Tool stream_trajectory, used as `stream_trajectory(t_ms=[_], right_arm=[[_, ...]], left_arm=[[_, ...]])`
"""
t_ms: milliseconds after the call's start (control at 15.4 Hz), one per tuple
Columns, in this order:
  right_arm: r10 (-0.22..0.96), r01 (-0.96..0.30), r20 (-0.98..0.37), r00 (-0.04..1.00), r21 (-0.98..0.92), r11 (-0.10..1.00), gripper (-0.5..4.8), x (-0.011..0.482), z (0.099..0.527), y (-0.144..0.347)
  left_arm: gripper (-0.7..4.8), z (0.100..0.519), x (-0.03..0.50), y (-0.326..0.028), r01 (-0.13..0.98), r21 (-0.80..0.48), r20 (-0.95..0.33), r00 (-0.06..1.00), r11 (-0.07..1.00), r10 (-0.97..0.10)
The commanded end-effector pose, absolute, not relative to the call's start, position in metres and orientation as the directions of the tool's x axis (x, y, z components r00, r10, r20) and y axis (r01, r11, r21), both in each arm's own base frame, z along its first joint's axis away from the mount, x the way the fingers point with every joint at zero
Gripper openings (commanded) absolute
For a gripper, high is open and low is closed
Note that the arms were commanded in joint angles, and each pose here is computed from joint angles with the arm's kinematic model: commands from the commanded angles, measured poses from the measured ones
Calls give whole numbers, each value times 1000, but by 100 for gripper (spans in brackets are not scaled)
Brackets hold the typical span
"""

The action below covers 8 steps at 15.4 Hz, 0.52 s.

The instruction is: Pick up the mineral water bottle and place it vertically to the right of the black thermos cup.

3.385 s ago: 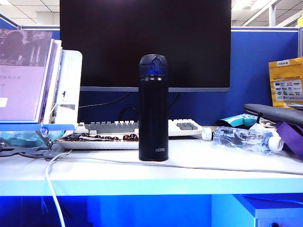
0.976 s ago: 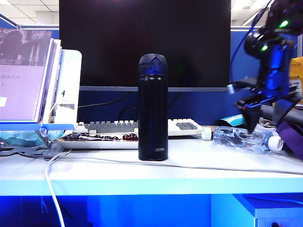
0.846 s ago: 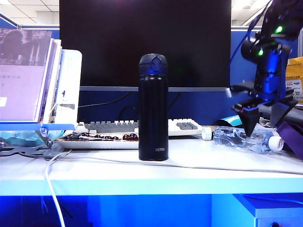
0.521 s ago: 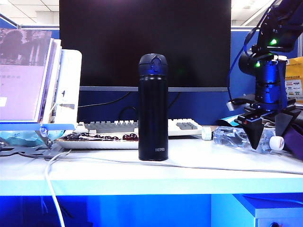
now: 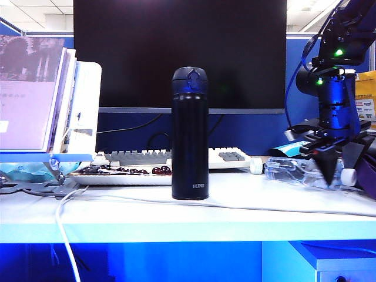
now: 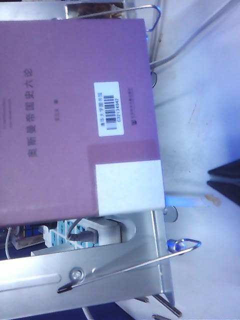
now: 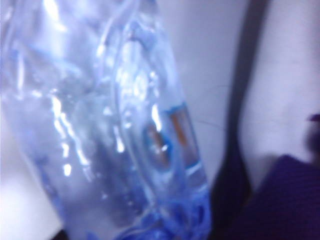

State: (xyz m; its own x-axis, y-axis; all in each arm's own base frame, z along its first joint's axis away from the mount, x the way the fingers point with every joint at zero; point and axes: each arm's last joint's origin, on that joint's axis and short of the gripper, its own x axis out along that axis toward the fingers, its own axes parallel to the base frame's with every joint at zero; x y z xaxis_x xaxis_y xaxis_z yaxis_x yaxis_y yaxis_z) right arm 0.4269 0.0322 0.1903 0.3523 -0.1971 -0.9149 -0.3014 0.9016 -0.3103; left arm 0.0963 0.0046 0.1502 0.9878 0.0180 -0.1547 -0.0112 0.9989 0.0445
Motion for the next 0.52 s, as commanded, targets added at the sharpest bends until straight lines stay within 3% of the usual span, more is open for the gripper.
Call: stream_trajectory(t_ms=[65,325,521], right_arm=[[-218,-293,-911,351,-328,898,202,427,192,32],[-255,-265,-890,378,-367,891,202,430,210,31],[-242,-221,-845,477,-382,897,202,429,259,31]], left_arm=[[-3,149,96,5,-9,43,-163,986,999,16],[-3,149,96,5,-9,43,-163,986,999,16],[-3,149,96,5,-9,43,-163,986,999,16]])
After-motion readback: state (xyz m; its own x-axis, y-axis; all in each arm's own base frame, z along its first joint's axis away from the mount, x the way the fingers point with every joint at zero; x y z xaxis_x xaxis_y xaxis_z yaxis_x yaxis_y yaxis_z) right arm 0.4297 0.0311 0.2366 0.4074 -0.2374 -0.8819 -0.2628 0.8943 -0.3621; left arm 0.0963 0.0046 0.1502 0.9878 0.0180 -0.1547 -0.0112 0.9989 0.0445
